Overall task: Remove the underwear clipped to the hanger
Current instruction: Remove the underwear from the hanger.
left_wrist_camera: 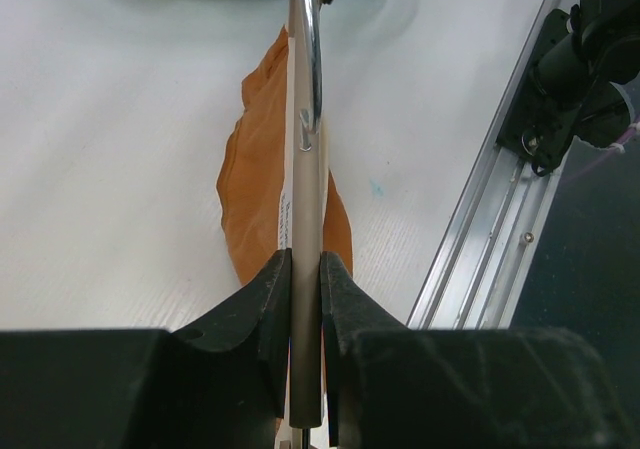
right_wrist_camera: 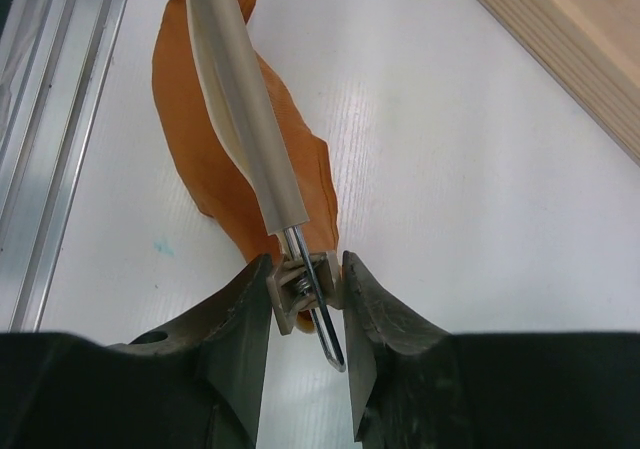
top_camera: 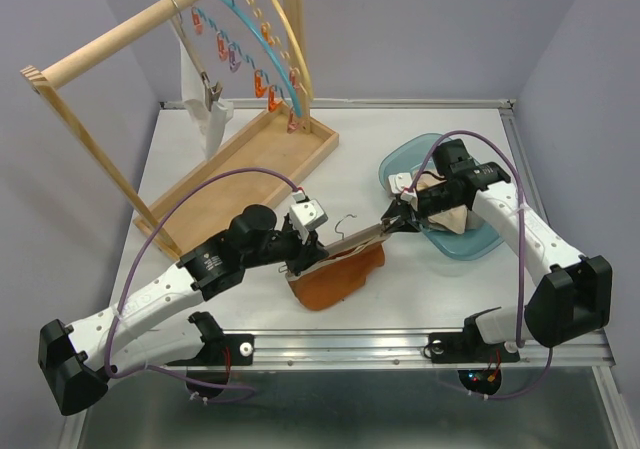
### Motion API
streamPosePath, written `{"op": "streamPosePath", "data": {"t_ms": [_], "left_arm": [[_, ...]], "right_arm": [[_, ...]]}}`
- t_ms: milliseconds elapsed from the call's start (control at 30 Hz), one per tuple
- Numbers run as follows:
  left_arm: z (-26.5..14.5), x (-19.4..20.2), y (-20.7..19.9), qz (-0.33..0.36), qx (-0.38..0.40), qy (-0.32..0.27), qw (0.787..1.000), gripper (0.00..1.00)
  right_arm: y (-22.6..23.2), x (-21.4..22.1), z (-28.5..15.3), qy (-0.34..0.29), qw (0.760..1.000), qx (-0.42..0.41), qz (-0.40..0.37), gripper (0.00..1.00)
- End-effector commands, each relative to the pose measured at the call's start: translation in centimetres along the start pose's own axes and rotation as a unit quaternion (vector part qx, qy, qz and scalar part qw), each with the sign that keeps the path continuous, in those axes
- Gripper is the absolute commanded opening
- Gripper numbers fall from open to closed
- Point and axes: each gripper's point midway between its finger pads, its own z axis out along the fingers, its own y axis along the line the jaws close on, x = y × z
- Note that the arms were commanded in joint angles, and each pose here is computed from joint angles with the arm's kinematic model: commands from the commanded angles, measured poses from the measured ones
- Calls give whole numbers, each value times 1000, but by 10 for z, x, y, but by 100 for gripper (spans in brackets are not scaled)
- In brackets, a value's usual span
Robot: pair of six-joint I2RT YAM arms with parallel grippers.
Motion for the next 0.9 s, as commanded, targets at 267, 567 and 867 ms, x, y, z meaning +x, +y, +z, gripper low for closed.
{"op": "streamPosePath", "data": {"t_ms": [267, 567, 867], "left_arm": [[-3, -35, -2, 42, 3, -47, 998, 0], [-6, -39, -3, 48, 2, -50, 998, 0], [-6, -38, -3, 48, 1, -50, 998, 0]], "right_arm": [[-3, -29, -10, -14, 999, 13, -27, 53], [-4, -29, -13, -9, 999, 17, -37, 55], [-5, -30, -14, -5, 999, 19, -43, 10]]}}
